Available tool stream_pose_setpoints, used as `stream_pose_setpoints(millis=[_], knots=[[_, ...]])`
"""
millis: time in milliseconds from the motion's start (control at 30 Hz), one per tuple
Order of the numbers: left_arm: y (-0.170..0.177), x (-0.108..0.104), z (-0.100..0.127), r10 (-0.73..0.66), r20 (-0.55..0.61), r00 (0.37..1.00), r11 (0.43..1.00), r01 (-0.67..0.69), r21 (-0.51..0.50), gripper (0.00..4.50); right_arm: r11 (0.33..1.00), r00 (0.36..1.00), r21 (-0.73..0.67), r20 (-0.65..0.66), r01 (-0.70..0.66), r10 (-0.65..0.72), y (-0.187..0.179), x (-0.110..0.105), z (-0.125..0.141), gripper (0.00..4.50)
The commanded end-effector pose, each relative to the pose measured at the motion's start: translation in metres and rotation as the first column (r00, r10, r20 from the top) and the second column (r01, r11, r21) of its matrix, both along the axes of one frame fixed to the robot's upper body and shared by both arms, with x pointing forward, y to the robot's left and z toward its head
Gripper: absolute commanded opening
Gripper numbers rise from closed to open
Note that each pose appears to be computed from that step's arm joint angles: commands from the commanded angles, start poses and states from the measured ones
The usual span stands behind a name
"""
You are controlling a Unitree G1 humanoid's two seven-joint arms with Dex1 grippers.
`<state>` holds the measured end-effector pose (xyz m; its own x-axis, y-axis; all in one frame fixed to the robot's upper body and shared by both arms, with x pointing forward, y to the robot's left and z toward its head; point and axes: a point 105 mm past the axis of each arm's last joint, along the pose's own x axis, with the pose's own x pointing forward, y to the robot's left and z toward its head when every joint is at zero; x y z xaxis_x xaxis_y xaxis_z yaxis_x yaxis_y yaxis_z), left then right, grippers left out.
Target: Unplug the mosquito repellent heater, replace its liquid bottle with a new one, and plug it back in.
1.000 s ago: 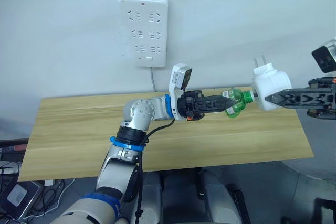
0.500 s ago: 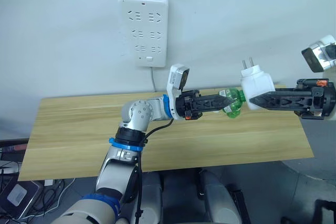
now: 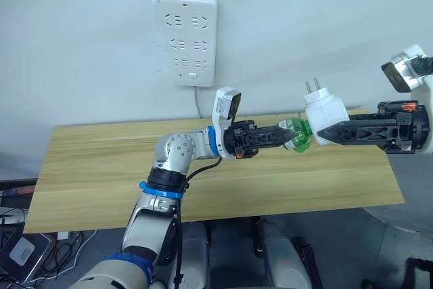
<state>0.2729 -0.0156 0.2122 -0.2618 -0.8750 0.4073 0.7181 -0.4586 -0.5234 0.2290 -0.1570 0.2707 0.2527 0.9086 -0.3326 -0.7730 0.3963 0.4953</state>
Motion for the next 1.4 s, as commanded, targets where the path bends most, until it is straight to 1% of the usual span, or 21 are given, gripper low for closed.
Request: stream_pose_setpoints(millis=[33,67,367,467,567,633,733,767,800,833,867,1033,1133,1167,1200,1300,1400], knots=[[-0.011,-0.01,0.013,-0.036,0.056,0.998,0.999,0.038,-0.027,2.31,0.996,0.996,0.009,0.001,-0.086,0.086,0.011,-0.013,0.002,4.34],[-0.011,-0.01,0.013,-0.034,0.059,0.998,0.999,0.036,-0.028,2.31,0.996,0.996,0.008,0.0,-0.086,0.086,0.011,-0.013,0.002,4.43],[-0.013,-0.005,0.018,-0.025,0.052,0.998,0.999,0.027,-0.043,2.31,0.992,0.992,-0.011,-0.026,-0.122,0.122,0.014,-0.025,-0.01,4.43],[-0.012,-0.003,0.018,-0.021,0.051,0.998,0.999,0.023,-0.043,2.31,0.988,0.987,-0.018,-0.057,-0.152,0.151,0.013,-0.034,-0.014,4.43],[-0.011,0.0,0.019,-0.013,0.053,0.999,0.999,0.015,-0.046,2.31,0.978,0.972,-0.034,-0.123,-0.204,0.198,0.01,-0.05,-0.018,4.43],[-0.011,0.001,0.02,-0.009,0.055,0.998,0.999,0.012,-0.046,2.31,0.979,0.97,-0.05,-0.152,-0.199,0.19,0.007,-0.056,-0.022,4.43],[-0.009,0.001,0.02,-0.011,0.056,0.998,0.999,0.013,-0.045,2.31,0.989,0.98,-0.079,-0.167,-0.122,0.107,-0.005,-0.054,-0.025,4.43],[-0.008,0.0,0.019,-0.013,0.057,0.998,0.999,0.016,-0.042,2.31,0.994,0.987,-0.092,-0.158,-0.051,0.036,-0.013,-0.048,-0.025,4.43],[-0.008,0.0,0.018,-0.016,0.058,0.998,0.999,0.018,-0.038,2.31,0.995,0.989,-0.1,-0.148,0.003,-0.018,-0.02,-0.043,-0.025,4.06],[-0.007,-0.001,0.017,-0.018,0.058,0.998,0.999,0.02,-0.035,2.31,0.993,0.988,-0.109,-0.137,0.055,-0.07,-0.028,-0.04,-0.023,3.86],[-0.006,-0.002,0.017,-0.02,0.057,0.998,0.999,0.022,-0.033,2.31,0.99,0.986,-0.114,-0.13,0.087,-0.102,-0.033,-0.039,-0.022,3.55],[-0.001,-0.004,0.014,-0.035,0.054,0.998,0.999,0.036,-0.017,2.31,0.96,0.963,-0.131,-0.073,0.248,-0.258,-0.062,-0.024,-0.017,1.72],[0.002,-0.008,0.013,-0.058,0.052,0.997,0.998,0.058,-0.004,2.31,0.935,0.942,-0.123,0.031,0.334,-0.333,-0.074,0.0,-0.012,0.66],[0.002,-0.01,0.013,-0.065,0.052,0.997,0.998,0.065,-0.001,2.31,0.93,0.938,-0.12,0.062,0.347,-0.342,-0.076,0.007,-0.01,0.39],[0.003,-0.011,0.013,-0.069,0.053,0.996,0.998,0.069,0.002,2.31,0.931,0.937,-0.11,0.082,0.347,-0.34,-0.076,0.012,-0.009,0.03],[0.003,-0.014,0.013,-0.079,0.056,0.995,0.997,0.078,0.005,2.31,0.933,0.929,-0.061,0.135,0.355,-0.344,-0.074,0.035,-0.005,0.03],[0.003,-0.016,0.015,-0.085,0.057,0.995,0.996,0.085,0.006,2.31,0.947,0.939,-0.015,0.134,0.321,-0.316,-0.063,0.05,-0.004,0.03]])
